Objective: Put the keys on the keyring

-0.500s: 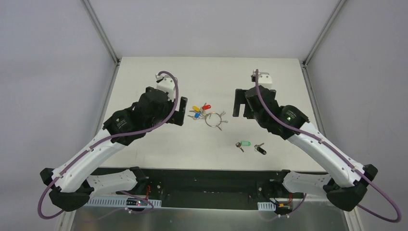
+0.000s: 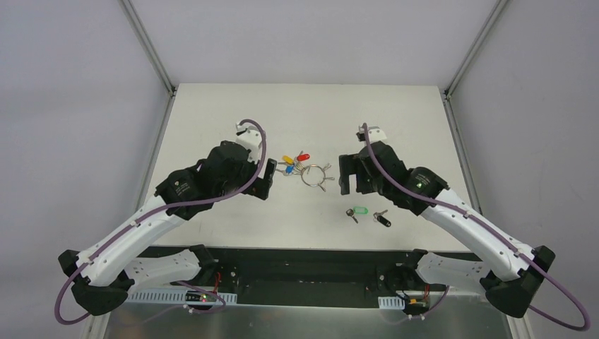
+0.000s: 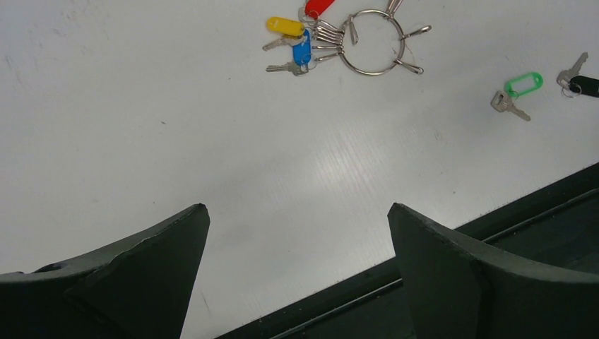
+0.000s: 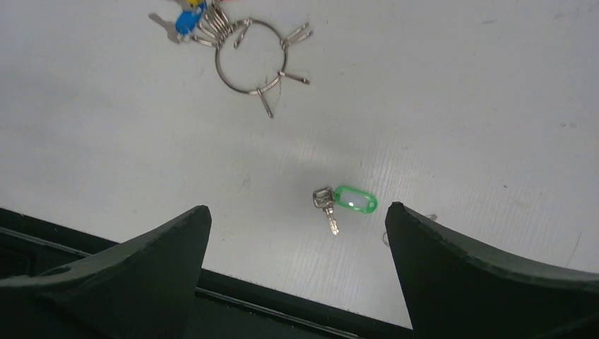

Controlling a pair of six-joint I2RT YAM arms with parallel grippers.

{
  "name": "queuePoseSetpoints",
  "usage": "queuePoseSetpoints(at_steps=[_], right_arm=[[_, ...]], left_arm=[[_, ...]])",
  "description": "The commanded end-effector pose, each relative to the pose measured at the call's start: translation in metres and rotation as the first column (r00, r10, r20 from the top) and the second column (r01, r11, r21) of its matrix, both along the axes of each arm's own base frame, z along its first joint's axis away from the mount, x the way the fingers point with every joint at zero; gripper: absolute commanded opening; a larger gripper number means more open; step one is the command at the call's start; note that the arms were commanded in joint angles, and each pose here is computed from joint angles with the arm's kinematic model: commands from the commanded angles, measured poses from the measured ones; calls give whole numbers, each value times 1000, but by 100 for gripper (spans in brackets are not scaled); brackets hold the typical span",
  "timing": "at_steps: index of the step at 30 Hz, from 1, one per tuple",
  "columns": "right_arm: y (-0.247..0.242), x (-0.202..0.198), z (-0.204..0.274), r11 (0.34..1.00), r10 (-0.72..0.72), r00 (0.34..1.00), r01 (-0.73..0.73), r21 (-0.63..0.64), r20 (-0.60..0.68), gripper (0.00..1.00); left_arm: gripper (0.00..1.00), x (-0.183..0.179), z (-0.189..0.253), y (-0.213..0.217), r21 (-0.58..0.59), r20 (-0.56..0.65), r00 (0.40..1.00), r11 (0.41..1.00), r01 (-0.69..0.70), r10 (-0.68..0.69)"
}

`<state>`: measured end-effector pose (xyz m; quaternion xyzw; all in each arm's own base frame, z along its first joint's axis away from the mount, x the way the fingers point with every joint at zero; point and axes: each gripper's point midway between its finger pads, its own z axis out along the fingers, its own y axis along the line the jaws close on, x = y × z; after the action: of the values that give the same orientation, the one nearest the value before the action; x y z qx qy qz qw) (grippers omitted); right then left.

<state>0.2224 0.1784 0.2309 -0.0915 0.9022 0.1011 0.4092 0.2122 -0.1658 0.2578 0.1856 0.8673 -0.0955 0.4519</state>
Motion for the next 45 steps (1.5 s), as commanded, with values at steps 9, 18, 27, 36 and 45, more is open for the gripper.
queuePoseSetpoints(at_steps=[9, 18, 27, 36, 45], right_arm=[[32, -14, -83, 961, 272, 959, -275, -26, -80, 97], [53, 14, -134, 910, 358, 925, -376, -173, -127, 87], [74, 34, -150, 868, 451, 879, -472, -152, -154, 80], [90, 42, -170, 870, 468, 857, -489, -56, -215, 57], [86, 57, -195, 886, 413, 875, -450, -111, -252, 40]], left_arm=[[100, -16, -4, -2, -52, 26, 996, 994, 92, -91], [100, -26, -5, -5, -111, 46, 990, 984, 140, -135], [100, -29, -7, 0, -121, 75, 987, 981, 149, -141], [100, -31, -9, -1, -130, 79, 986, 979, 155, -146], [100, -29, -11, 0, -121, 80, 986, 981, 153, -144]])
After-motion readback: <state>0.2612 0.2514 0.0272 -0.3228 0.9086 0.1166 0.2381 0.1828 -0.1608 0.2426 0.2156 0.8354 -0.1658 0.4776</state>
